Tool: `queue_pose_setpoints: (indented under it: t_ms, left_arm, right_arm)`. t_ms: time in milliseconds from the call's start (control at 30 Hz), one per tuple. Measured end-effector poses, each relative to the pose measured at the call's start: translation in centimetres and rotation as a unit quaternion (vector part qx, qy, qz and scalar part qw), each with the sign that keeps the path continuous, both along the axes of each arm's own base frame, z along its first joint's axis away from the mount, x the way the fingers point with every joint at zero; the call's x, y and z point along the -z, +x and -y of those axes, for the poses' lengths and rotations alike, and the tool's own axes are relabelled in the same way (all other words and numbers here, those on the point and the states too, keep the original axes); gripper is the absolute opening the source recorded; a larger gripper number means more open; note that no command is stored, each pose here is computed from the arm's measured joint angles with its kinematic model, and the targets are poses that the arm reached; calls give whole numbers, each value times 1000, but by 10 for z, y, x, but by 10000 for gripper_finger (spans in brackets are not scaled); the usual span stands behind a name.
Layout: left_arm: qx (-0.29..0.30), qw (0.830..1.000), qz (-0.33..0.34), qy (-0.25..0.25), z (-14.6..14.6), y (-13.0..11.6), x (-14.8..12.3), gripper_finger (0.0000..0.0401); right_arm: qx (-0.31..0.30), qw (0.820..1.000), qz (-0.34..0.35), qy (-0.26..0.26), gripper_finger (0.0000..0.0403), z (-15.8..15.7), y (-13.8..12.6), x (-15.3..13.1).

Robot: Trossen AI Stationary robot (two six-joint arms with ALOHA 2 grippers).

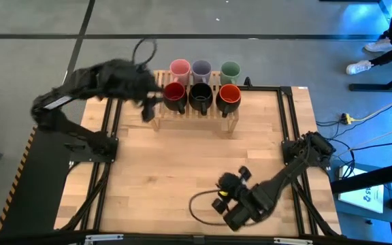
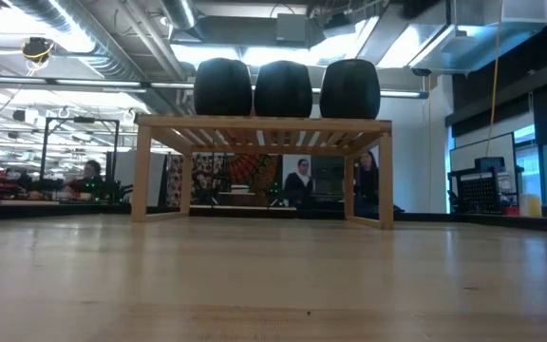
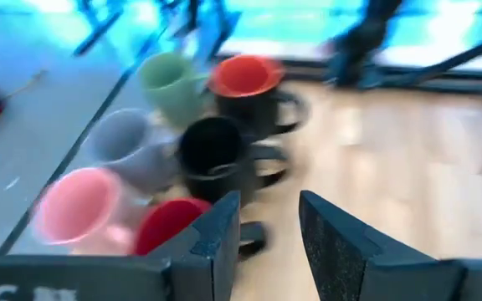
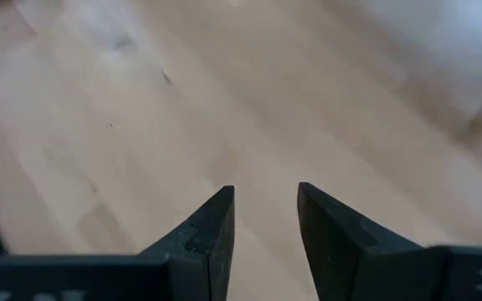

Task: Place coffee mugs
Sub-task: Return to Home Position

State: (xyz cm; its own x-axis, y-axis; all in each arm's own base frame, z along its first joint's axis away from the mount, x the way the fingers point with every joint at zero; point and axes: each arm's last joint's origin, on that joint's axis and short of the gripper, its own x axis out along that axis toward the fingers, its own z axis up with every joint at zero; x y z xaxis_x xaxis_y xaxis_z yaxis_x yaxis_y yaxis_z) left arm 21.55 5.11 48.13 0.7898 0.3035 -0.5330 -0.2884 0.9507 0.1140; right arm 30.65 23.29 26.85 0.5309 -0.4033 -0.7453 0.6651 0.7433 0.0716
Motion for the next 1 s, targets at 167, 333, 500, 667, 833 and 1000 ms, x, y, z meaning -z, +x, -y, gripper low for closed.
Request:
queue_pose_setpoints:
  t_ms: [167,333,500,667,833,1000]
  left_arm:
    - [49,996,64,-31,33,-35,36,111]
    - [69,985,131,-89,51,-63,85,97]
    - [91,976,176,-95,56,-83,113,80]
    - [113,972,187,-85,56,-95,137,61]
    - [126,973,182,-64,56,-103,156,44]
    - [125,974,175,-68,56,-103,170,31]
  right_arm:
    - [-79,996,-25,-31,110,35,29,-13]
    - [-181,983,-42,-7,64,73,64,-18]
    - [-265,964,11,-2,6,99,86,-33]
    - [-313,947,72,26,13,128,94,-56]
    - [-312,943,110,14,3,156,92,-76]
    - [-331,932,147,6,1,171,80,-84]
